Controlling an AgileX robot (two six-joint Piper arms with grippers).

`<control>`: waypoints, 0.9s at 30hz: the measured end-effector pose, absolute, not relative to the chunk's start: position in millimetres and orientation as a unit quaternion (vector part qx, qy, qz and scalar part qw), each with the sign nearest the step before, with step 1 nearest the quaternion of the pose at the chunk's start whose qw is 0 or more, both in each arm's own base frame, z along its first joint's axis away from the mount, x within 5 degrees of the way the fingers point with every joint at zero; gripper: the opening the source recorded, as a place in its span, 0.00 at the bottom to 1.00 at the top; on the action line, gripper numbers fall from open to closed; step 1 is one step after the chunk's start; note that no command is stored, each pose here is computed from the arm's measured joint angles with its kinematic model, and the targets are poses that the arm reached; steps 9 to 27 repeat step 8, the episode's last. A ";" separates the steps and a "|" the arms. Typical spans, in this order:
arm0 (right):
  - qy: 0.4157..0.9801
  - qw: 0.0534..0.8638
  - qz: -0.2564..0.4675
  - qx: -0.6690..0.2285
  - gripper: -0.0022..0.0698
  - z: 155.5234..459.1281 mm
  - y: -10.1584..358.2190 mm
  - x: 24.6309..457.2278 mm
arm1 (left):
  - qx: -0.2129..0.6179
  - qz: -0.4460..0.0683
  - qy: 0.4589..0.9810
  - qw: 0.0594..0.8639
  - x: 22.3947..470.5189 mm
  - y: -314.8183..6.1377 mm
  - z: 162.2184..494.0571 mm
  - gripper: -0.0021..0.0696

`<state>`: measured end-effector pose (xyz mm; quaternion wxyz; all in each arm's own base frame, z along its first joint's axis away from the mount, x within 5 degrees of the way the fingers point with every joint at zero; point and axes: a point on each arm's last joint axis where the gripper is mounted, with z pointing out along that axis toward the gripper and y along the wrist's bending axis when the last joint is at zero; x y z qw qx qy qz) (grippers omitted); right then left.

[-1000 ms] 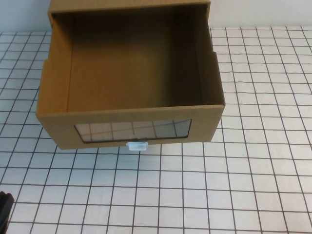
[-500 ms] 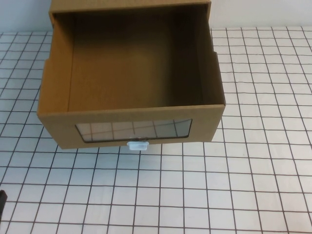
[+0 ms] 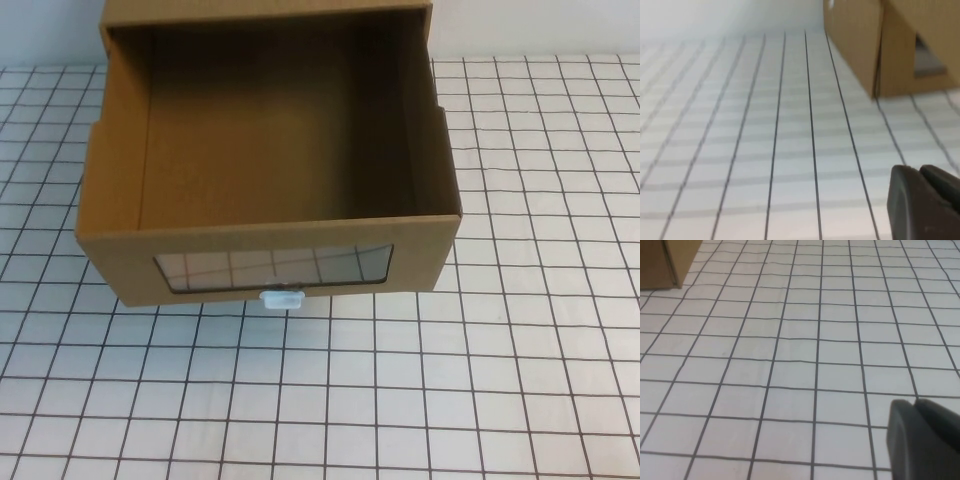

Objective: Open the shoe box
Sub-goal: 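Pull the top drawer of the cardboard box fully open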

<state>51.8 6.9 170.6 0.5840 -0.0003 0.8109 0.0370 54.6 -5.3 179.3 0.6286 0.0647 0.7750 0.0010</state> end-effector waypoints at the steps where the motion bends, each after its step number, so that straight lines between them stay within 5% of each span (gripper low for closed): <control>1: 0.811 0.584 0.037 0.000 0.01 170.6 6.9 51.8 | 0.067 0.002 0.783 0.618 54.0 -5.3 176.9 0.03; 27: 0.810 0.585 0.037 0.000 0.01 170.8 6.9 51.7 | 0.071 0.004 0.797 0.600 52.9 -5.2 172.9 0.03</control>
